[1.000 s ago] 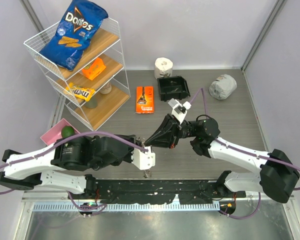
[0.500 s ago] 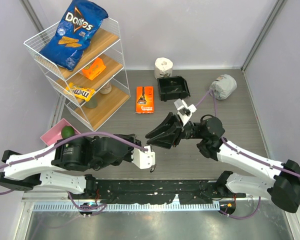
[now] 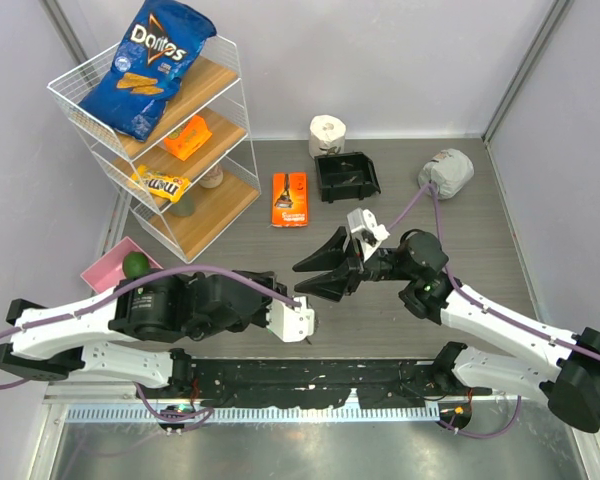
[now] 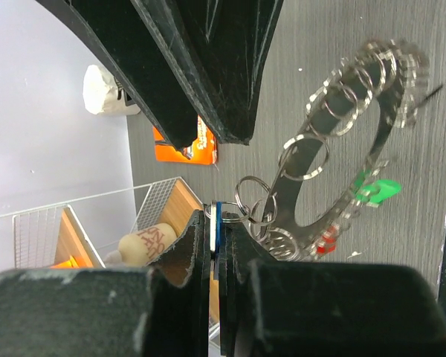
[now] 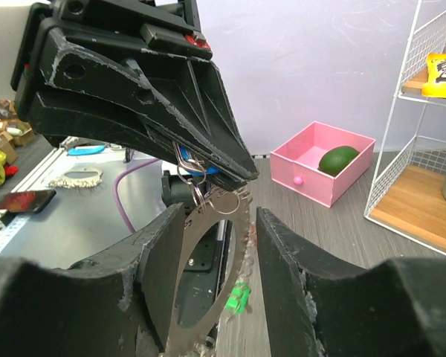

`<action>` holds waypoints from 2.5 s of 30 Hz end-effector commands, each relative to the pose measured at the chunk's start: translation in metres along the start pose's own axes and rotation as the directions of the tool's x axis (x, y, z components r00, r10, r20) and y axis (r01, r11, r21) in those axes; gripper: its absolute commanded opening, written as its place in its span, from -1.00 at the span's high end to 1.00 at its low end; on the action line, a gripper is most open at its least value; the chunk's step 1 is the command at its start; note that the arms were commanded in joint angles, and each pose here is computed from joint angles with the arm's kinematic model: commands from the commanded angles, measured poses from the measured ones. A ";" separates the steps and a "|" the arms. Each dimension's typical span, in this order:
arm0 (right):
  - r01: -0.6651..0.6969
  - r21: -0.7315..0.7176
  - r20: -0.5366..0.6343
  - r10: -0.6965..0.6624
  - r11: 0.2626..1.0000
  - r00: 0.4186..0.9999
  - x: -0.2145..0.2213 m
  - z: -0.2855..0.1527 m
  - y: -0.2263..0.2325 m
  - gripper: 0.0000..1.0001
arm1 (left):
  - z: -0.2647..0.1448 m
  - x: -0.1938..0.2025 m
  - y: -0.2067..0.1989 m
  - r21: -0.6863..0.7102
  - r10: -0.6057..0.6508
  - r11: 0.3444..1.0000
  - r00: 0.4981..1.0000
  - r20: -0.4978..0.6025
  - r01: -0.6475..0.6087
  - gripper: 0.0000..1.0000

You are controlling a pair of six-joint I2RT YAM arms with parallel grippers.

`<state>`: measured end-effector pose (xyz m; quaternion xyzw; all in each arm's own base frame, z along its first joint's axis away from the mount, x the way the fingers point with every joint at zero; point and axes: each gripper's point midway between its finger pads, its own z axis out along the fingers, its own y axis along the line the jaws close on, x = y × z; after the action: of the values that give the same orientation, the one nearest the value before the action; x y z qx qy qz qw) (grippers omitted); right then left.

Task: Remove the keys from the keyring
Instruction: Remove the key from the keyring.

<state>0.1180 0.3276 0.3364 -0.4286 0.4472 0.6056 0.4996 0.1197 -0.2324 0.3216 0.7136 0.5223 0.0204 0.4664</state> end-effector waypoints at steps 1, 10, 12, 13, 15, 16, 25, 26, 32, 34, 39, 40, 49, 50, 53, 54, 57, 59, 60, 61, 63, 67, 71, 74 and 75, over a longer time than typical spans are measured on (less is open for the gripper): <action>0.114 -0.044 0.016 -0.114 0.992 0.993 -0.017 0.006 0.004 0.03 | -0.009 -0.018 0.018 -0.042 -0.023 0.999 0.997 0.073 0.026 1.00; 0.132 -0.104 -0.002 -0.133 0.986 0.991 -0.013 0.012 0.012 0.08 | -0.008 -0.021 0.019 -0.036 -0.020 0.999 0.997 0.077 0.023 1.00; 0.129 -0.117 -0.004 -0.130 0.985 0.991 -0.012 0.014 0.015 0.10 | -0.009 -0.022 0.020 -0.039 -0.018 0.999 0.997 0.080 0.021 1.00; 0.128 -0.124 -0.006 -0.130 0.984 0.992 -0.011 0.015 0.016 0.10 | -0.009 -0.022 0.020 -0.039 -0.019 0.999 0.997 0.079 0.022 1.00; 0.124 -0.128 -0.008 -0.126 0.984 0.992 -0.010 0.017 0.017 0.10 | -0.009 -0.022 0.021 -0.041 -0.021 0.999 0.997 0.080 0.024 1.00; 0.125 -0.132 -0.009 -0.128 0.983 0.992 -0.010 0.018 0.017 0.11 | -0.010 -0.022 0.021 -0.041 -0.022 0.999 0.996 0.082 0.025 1.00; 0.127 -0.149 -0.012 -0.130 0.981 0.991 -0.011 0.025 0.020 0.18 | -0.009 -0.025 0.020 -0.029 -0.021 0.999 0.996 0.084 0.024 1.00; 0.127 -0.152 -0.011 -0.130 0.980 0.991 -0.012 0.025 0.021 0.18 | -0.009 -0.025 0.019 -0.026 -0.022 0.999 0.996 0.085 0.024 1.00; 0.118 -0.168 -0.020 -0.124 0.979 0.992 -0.011 0.027 0.024 0.39 | -0.009 -0.026 0.021 -0.029 -0.021 0.999 0.996 0.084 0.024 1.00; 0.119 -0.170 -0.026 -0.125 0.978 0.992 -0.009 0.027 0.024 0.47 | -0.011 -0.025 0.022 -0.032 -0.023 0.999 0.996 0.083 0.026 1.00; 0.112 -0.172 -0.039 -0.120 0.979 0.992 -0.005 0.025 0.025 0.51 | -0.014 -0.025 0.025 -0.041 -0.030 0.999 0.996 0.088 0.033 1.00; 0.113 -0.171 -0.038 -0.121 0.979 0.992 -0.005 0.025 0.025 0.57 | -0.014 -0.025 0.025 -0.041 -0.030 0.999 0.995 0.090 0.034 1.00; 0.109 -0.177 -0.036 -0.117 0.978 0.992 -0.009 0.026 0.028 0.62 | -0.013 -0.026 0.023 -0.033 -0.033 0.999 0.995 0.091 0.036 1.00; 0.110 -0.176 -0.036 -0.118 0.978 0.992 -0.009 0.025 0.027 0.63 | -0.013 -0.026 0.023 -0.033 -0.031 0.999 0.995 0.091 0.034 1.00; 0.103 -0.190 -0.042 -0.113 0.976 0.993 -0.008 0.026 0.029 0.89 | -0.013 -0.026 0.023 -0.034 -0.032 0.999 0.995 0.092 0.035 1.00; 0.104 -0.190 -0.042 -0.114 0.976 0.993 -0.009 0.026 0.029 0.90 | -0.013 -0.025 0.024 -0.039 -0.032 0.999 0.996 0.088 0.036 1.00; 0.100 -0.186 -0.040 -0.109 0.977 0.993 -0.010 0.023 0.031 0.89 | -0.014 -0.023 0.025 -0.046 -0.034 0.998 0.996 0.083 0.038 1.00; 0.101 -0.172 -0.038 -0.109 0.980 0.993 -0.011 0.021 0.032 0.89 | -0.015 -0.021 0.024 -0.047 -0.039 0.998 0.996 0.080 0.043 1.00; 0.101 -0.163 -0.037 -0.108 0.981 0.993 -0.011 0.019 0.032 0.90 | -0.016 -0.020 0.024 -0.051 -0.044 0.998 0.996 0.083 0.049 1.00; 0.093 -0.158 -0.037 -0.100 0.983 0.994 -0.011 0.018 0.032 0.90 | -0.017 -0.019 0.024 -0.053 -0.050 0.997 0.995 0.088 0.055 1.00; 0.081 -0.151 -0.030 -0.086 0.985 0.996 -0.013 0.016 0.034 0.90 | -0.016 -0.017 0.021 -0.052 -0.054 0.997 0.994 0.092 0.059 1.00; 0.074 -0.148 0.019 -0.072 0.986 0.997 -0.025 0.016 0.037 0.90 | -0.016 -0.016 0.019 -0.045 -0.063 0.997 0.994 0.095 0.067 1.00; 0.061 -0.131 0.087 -0.050 0.990 0.995 -0.038 0.014 0.037 0.90 | -0.015 -0.014 0.017 -0.042 -0.066 0.997 0.994 0.090 0.070 1.00; 0.029 -0.127 0.122 -0.013 0.992 0.992 -0.044 0.012 0.036 0.90 | -0.016 -0.013 0.016 -0.041 -0.070 0.996 0.993 0.093 0.074 1.00; 0.030 -0.123 0.137 -0.012 0.992 0.990 -0.047 0.010 0.035 0.90 | -0.015 -0.013 0.016 -0.040 -0.072 0.996 0.993 0.095 0.076 1.00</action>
<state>0.0917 0.3373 0.3500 -0.4564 0.4162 0.6310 0.4693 0.1153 -0.2329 0.3379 0.7052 0.5188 -0.0064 0.4832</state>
